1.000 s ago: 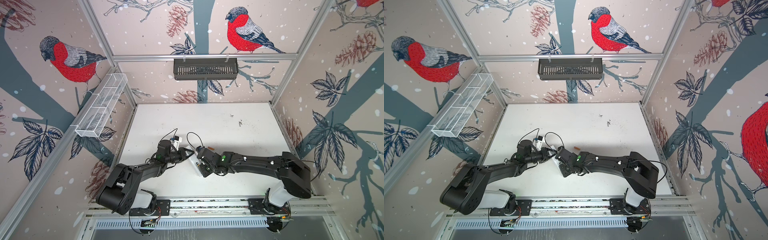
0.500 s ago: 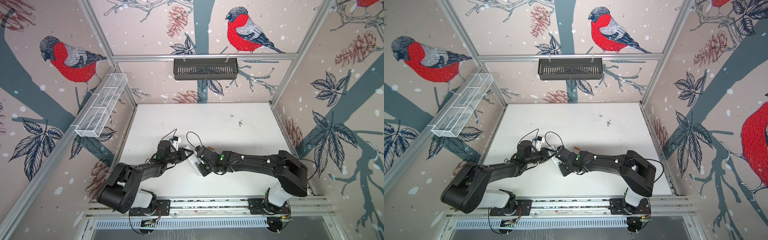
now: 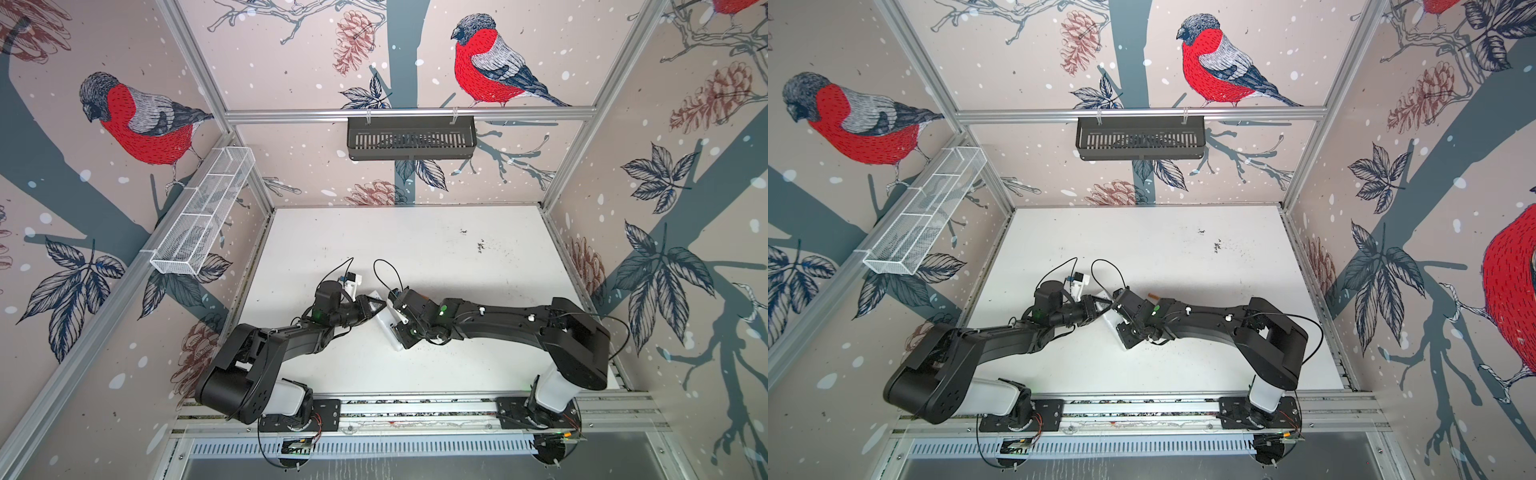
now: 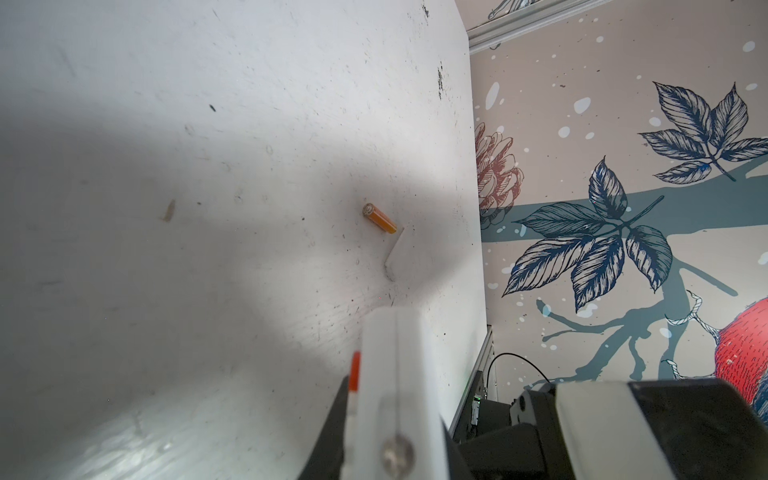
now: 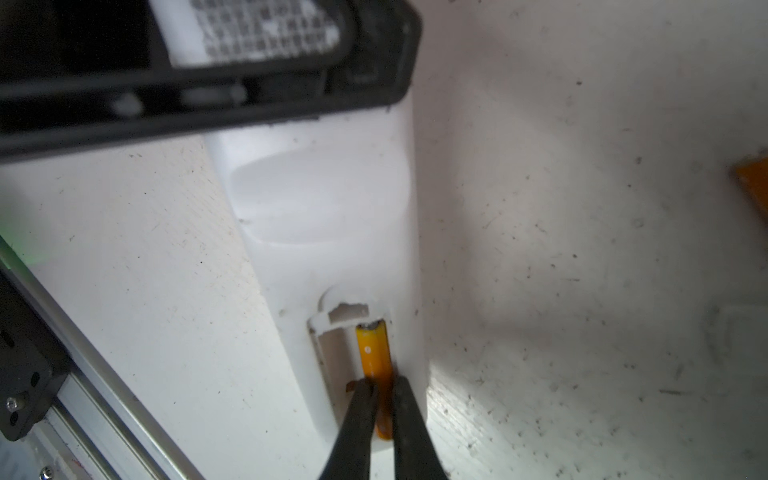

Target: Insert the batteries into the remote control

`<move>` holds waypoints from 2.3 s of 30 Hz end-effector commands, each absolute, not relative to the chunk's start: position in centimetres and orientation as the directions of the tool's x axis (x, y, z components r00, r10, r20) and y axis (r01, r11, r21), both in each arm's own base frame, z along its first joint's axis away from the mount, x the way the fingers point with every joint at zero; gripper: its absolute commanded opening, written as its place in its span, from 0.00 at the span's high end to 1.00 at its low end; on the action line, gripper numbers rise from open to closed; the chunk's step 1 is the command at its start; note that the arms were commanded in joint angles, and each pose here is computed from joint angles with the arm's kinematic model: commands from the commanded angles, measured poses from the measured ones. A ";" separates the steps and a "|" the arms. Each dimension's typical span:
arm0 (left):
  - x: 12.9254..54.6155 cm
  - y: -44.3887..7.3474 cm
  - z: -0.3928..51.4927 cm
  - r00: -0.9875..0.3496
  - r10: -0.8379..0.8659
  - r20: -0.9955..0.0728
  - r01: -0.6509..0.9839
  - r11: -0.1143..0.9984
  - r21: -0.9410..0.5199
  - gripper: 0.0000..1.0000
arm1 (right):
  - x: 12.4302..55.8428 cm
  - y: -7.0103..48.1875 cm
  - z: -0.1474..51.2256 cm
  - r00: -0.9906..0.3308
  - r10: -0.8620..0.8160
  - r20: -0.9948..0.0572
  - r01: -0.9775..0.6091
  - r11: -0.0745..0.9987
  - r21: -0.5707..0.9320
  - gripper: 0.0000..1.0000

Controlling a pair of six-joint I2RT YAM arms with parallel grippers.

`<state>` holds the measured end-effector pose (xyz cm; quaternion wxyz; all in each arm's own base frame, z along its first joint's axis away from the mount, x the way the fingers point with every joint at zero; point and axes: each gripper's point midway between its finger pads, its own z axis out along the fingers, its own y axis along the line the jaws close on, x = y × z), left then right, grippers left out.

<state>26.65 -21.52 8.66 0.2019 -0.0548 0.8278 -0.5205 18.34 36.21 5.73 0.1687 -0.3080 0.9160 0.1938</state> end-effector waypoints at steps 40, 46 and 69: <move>26.6 -22.4 10.3 -0.935 -0.252 -0.249 0.146 0.368 -0.918 1.00 | 20.1 35.5 11.5 -0.699 -0.458 -0.549 -0.661 0.706 0.253 0.82; 26.7 -22.3 10.3 -0.933 -0.257 -0.250 0.145 0.368 -0.919 1.00 | 18.7 34.2 10.4 -0.712 -0.478 -0.514 -0.656 0.714 0.245 0.76; 26.6 -20.6 5.0 -0.950 -0.258 -0.174 0.006 0.543 -0.840 1.00 | 17.0 35.6 6.2 -0.705 -0.549 -0.449 -0.693 0.666 0.274 0.69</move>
